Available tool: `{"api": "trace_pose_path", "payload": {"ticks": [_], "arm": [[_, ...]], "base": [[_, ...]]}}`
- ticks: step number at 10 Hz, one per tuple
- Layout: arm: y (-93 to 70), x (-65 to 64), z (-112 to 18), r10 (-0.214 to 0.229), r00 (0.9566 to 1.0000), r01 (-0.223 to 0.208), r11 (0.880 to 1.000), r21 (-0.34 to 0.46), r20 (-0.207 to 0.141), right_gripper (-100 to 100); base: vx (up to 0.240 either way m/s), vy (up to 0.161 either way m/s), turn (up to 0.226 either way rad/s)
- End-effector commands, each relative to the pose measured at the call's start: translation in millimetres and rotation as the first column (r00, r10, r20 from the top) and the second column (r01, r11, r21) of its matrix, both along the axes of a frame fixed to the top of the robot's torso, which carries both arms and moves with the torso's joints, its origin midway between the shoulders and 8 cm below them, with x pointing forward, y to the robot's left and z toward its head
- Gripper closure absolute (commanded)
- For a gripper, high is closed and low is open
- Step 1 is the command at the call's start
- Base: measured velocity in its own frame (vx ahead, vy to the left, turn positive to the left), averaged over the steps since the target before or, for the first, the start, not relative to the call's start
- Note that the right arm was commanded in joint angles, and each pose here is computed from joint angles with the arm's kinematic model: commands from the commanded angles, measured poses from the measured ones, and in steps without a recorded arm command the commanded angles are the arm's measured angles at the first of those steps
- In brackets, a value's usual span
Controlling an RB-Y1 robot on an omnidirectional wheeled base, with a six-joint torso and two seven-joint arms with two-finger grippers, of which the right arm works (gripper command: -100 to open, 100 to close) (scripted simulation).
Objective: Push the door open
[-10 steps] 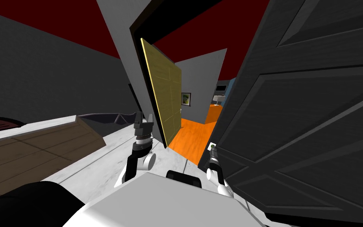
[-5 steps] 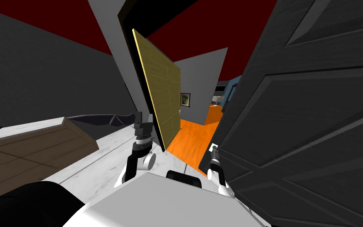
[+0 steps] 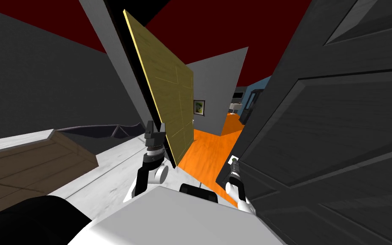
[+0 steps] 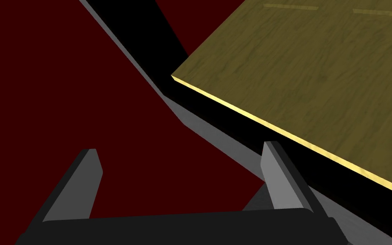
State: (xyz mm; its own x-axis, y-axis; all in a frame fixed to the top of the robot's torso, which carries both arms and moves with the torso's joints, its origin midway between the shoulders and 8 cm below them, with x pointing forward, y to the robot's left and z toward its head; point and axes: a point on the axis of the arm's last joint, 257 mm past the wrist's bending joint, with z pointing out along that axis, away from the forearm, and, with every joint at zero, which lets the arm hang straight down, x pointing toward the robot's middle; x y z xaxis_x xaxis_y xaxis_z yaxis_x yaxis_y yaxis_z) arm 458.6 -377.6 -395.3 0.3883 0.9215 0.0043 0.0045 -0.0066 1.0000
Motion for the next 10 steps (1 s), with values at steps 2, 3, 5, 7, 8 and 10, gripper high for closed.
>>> {"api": "trace_pose_path", "payload": {"ticks": [2, 3, 5, 7, 8, 10], "arm": [[-23.8, -8.0, 1.9, -0.051, 0.9987, 0.051, 0.999, -0.008, 0.002, 100], [-30.4, -10.5, 2.0, -0.067, 0.9977, 0.067, 0.998, -0.008, 0.002, 100], [-40.5, -14.5, 2.0, -0.092, 0.9958, 0.092, 0.996, -0.008, 0.002, 100], [-47.1, -17.3, 2.1, -0.108, 0.9941, 0.108, 0.994, -0.008, 0.002, 100], [-47.1, -17.3, 2.1, -0.108, 0.9941, 0.108, 0.994, -0.008, 0.002, 100], [-63.3, -24.5, 2.3, -0.149, 0.9889, 0.149, 0.989, -0.008, 0.002, 100]], "base": [[0.181, 0.015, -0.055], [0.196, -0.005, -0.042], [0.144, -0.009, -0.02], [0.162, 0.012, -0.062], [0.057, -0.014, 0.018], [0.172, -0.007, -0.058]]}}
